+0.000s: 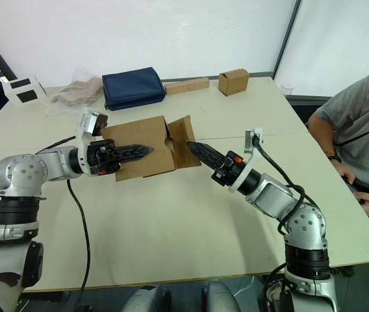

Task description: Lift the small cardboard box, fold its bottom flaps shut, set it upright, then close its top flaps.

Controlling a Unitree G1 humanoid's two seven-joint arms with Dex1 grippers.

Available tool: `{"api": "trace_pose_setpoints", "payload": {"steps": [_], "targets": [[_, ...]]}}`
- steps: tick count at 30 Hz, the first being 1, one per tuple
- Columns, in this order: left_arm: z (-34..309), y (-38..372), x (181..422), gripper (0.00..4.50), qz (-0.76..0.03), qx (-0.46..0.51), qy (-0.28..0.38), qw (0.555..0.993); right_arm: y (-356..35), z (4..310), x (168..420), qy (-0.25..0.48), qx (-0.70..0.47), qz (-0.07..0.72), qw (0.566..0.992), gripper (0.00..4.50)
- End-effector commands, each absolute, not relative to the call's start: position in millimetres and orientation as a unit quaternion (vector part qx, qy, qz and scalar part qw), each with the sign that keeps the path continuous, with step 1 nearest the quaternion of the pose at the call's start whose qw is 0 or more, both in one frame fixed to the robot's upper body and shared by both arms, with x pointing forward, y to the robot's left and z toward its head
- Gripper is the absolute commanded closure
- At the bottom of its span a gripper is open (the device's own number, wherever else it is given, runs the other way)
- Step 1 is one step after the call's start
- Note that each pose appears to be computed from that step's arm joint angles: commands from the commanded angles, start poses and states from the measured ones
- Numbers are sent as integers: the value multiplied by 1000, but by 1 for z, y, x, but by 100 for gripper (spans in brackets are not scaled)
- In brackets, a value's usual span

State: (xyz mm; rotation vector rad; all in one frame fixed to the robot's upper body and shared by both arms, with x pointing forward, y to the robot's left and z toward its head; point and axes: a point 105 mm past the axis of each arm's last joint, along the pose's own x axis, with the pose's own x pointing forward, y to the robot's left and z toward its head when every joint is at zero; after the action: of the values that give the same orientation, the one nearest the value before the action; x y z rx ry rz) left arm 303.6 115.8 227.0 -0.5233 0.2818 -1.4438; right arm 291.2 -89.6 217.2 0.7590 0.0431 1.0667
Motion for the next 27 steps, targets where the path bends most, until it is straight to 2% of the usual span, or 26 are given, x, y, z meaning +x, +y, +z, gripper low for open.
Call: {"api": "trace_pose_setpoints", "payload": {"steps": [1, 4, 7, 10, 20, 23, 27], "targets": [[238, 118, 302, 450, -658, -223, 105, 712, -88, 230, 282, -2, 345, 515, 785, 226], [237, 117, 302, 450, -657, -223, 105, 712, -87, 232, 280, -6, 351, 519, 779, 226], [238, 117, 302, 450, -657, -225, 105, 712, -87, 233, 279, -7, 354, 521, 777, 304], [238, 117, 302, 450, -657, -224, 106, 712, -85, 231, 278, -1, 346, 520, 781, 420], [238, 117, 301, 450, -658, -225, 106, 711, -77, 222, 279, 13, 314, 517, 796, 420], [238, 117, 301, 450, -658, -225, 106, 711, -84, 234, 279, -9, 314, 515, 798, 420], [239, 117, 300, 450, -660, -225, 105, 709, -103, 268, 276, -65, 321, 510, 796, 420]]}}
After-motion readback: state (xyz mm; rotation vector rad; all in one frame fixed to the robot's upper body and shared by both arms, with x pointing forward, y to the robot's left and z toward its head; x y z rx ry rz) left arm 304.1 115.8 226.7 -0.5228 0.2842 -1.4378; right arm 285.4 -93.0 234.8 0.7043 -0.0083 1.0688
